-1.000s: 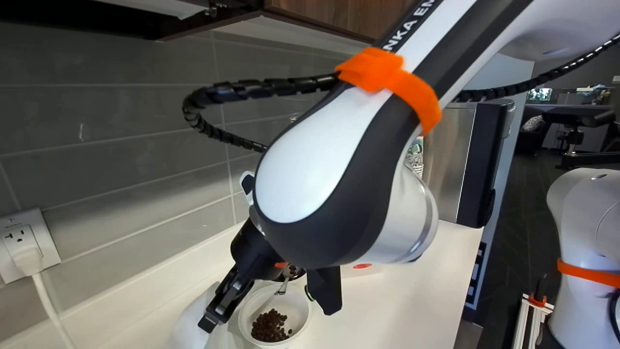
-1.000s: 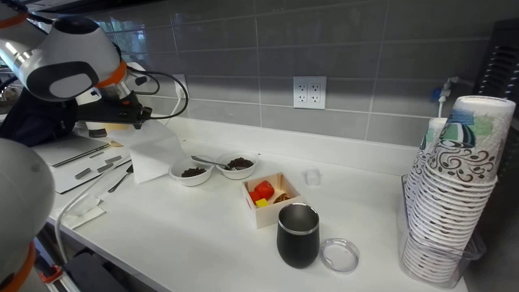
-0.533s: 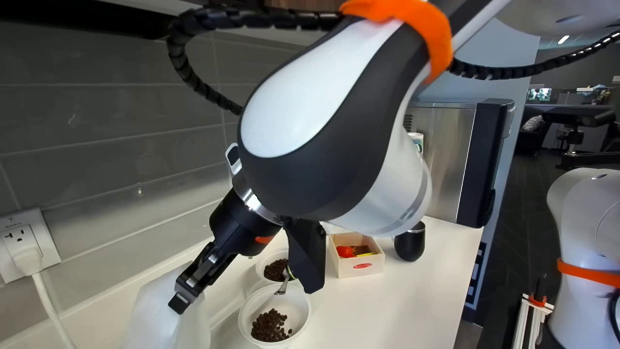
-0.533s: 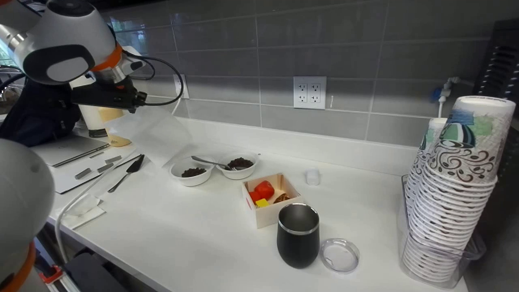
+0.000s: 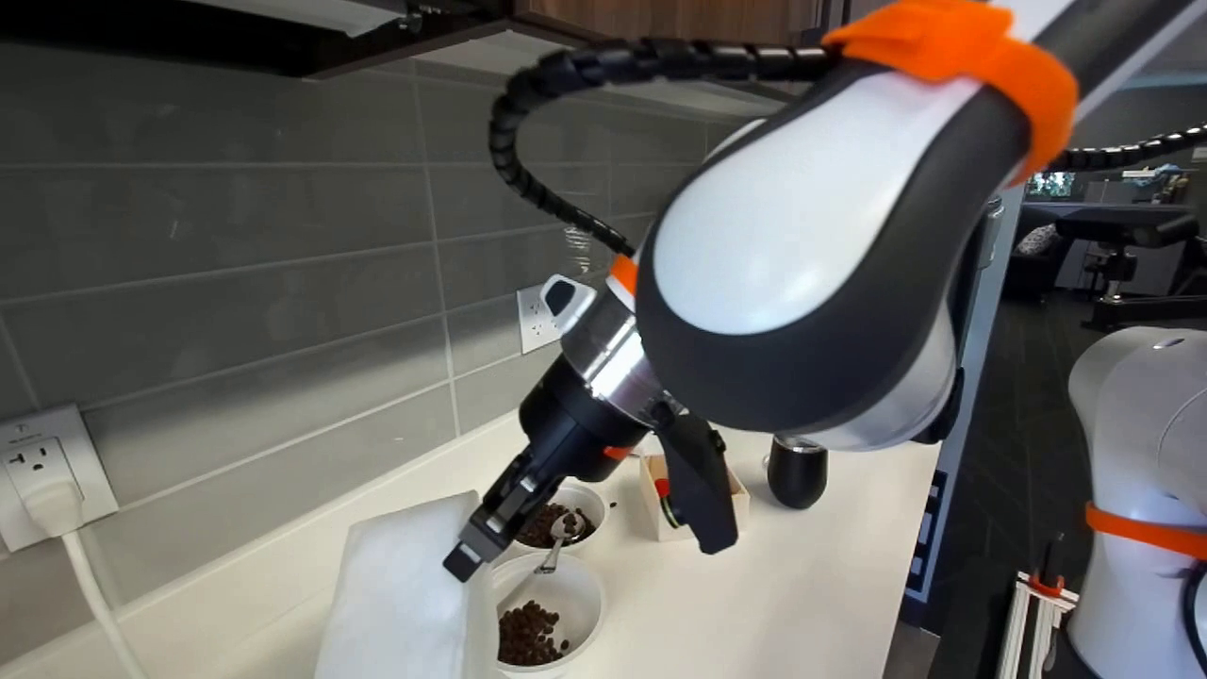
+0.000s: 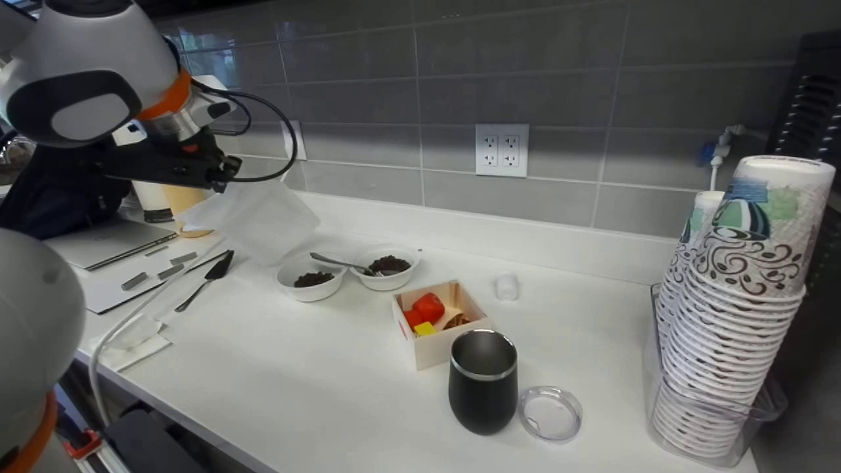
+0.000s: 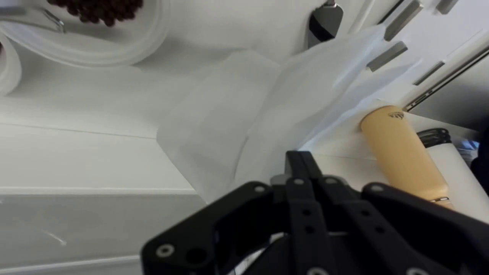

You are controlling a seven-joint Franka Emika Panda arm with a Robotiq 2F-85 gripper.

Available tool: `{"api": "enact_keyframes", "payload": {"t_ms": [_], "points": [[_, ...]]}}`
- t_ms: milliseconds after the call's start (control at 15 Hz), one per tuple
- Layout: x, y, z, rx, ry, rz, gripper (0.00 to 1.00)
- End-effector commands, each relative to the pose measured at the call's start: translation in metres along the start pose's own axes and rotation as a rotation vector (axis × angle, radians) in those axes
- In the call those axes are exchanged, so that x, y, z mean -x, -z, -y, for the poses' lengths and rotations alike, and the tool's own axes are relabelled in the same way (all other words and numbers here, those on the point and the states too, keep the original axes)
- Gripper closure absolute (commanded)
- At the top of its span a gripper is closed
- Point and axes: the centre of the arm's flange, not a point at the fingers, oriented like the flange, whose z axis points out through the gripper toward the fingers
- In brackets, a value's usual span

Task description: Unfold the paper towel

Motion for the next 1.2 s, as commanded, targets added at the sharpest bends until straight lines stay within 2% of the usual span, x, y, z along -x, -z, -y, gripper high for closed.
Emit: {"api": "enact_keyframes", "payload": {"t_ms": [0,600,1133], "points": [[0.038,0.044,-0.009,0.045,-0.046,0.059,1.0],[0.076,0.027,-0.04,0.125,-0.168,0.288,1.0],[0.091,0.027,-0.035,-0.014,-0.193,0.625,1.0]]}}
